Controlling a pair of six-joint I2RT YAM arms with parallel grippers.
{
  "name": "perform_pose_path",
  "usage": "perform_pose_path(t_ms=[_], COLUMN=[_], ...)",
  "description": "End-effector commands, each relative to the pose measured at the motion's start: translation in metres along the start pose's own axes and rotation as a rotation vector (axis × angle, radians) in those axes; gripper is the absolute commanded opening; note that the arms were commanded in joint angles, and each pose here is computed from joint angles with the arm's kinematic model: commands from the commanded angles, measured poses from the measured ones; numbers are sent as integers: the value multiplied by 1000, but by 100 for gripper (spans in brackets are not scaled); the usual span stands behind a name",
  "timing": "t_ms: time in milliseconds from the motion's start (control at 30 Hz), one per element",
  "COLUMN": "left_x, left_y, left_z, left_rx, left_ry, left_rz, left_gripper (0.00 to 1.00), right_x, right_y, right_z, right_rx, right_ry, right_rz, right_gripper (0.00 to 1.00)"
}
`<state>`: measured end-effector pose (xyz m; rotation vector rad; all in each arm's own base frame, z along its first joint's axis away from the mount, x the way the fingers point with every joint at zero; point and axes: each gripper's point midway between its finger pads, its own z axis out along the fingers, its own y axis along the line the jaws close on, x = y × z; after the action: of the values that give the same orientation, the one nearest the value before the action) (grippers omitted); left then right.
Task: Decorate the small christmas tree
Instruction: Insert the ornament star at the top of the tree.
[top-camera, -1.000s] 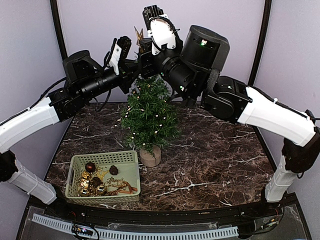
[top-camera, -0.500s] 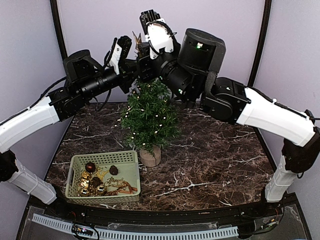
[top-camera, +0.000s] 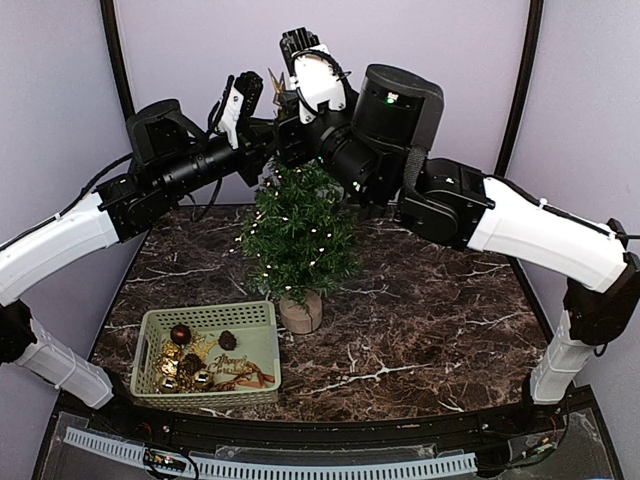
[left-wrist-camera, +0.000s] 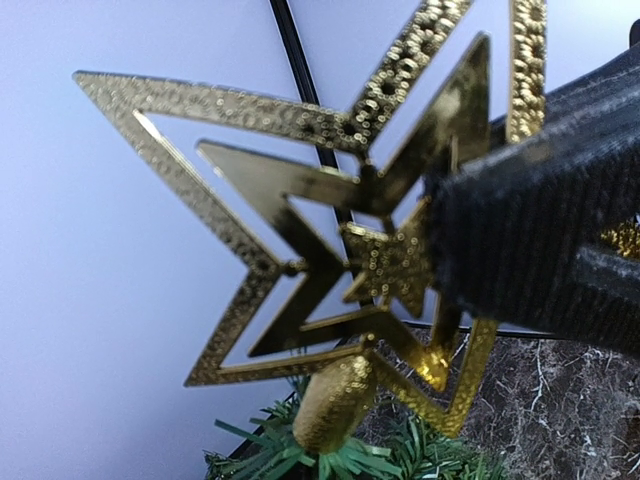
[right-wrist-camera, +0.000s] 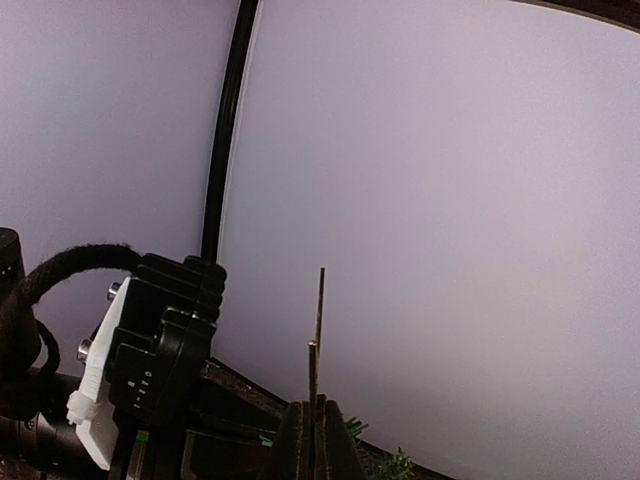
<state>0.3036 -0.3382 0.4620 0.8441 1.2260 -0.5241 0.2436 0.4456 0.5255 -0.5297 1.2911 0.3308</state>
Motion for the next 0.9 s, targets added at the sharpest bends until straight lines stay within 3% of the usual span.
perform_pose_path(t_ms=[0, 233, 500, 633, 767, 867], left_x=[-15, -14, -4, 2, 8, 8], left_y=[4, 2, 3, 3, 3, 3], left_z=[-4, -5, -7, -5, -2, -1], left_rx=[-4, 6, -11, -19, -21, -23], left_ry=[-36, -38, -26, -16, -3, -10], left_rz=[2, 5, 4, 8, 12, 16], left_gripper=[0, 2, 27, 34, 34, 25], right_x=[13, 14, 3, 1, -2, -4], right_y=[-4, -6, -4, -2, -1, -2], right_z=[7, 7, 3, 2, 0, 0], right_rx=[37, 35, 4, -2, -5, -4], right_ry=[21, 24, 0, -6, -13, -15], right_rz=[-5, 1, 28, 30, 31, 30], right_gripper=[0, 0, 0, 0, 0, 0])
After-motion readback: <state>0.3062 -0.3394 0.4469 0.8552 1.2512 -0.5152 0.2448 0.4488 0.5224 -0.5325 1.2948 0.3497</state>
